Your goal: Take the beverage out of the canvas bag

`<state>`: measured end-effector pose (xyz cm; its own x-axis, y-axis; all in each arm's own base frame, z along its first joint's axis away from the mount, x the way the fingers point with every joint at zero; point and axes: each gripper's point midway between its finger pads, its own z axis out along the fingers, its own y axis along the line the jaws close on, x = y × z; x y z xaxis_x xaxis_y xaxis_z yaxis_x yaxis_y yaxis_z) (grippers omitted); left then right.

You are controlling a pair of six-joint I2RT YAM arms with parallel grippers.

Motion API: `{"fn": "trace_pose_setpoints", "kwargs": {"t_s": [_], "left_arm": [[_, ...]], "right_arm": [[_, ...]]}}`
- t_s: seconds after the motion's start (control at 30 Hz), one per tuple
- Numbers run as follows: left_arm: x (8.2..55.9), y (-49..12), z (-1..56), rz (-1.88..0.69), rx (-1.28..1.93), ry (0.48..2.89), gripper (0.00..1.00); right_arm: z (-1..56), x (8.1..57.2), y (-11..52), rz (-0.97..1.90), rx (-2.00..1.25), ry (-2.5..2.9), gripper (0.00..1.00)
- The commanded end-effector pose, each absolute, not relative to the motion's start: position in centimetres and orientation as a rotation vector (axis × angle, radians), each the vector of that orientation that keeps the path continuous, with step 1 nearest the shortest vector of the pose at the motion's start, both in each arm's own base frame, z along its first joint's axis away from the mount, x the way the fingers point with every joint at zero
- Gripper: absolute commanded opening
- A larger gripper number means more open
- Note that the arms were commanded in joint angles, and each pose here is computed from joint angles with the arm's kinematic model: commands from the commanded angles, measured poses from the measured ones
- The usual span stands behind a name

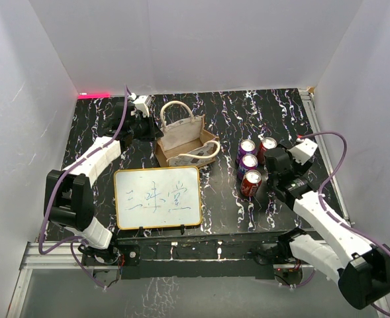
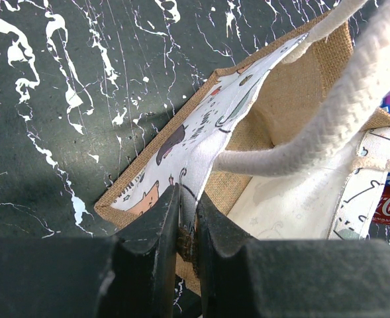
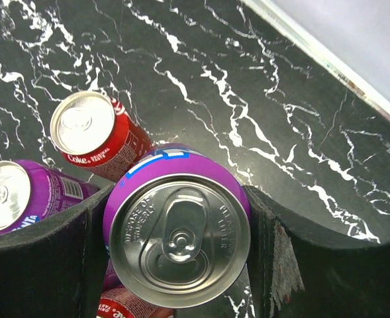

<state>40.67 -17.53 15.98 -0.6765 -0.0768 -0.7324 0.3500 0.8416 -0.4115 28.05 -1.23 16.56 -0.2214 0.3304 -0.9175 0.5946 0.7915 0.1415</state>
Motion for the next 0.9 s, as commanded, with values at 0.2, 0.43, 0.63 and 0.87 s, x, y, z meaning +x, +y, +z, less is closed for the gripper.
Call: {"fn": "trace_pose_setpoints", "kwargs": {"t_s": [0.2,0.43,0.63,0.87], "left_arm": [[41.1,-18.0,19.1,-0.714,0.217,2.146,0.0],[41.1,-18.0,19.0,-0.714,0.215,2.152,0.0],[41.2,-18.0,18.9,-0.708,0.214,2.153,0.0],[41.2,-18.0,18.7,-0.712,0.214,2.161,0.0]], "right_arm": [[16.0,30.1,-0.4,-0.186,0.808,1.788,0.07],[14.4,31.5,0.4,-0.159,0.77,1.829,0.07],[13.7,32.4,1.1,-0.149,0.727,1.865,0.07],[13.0,32.7,0.8,-0.196,0.704,1.891,0.19]]}}
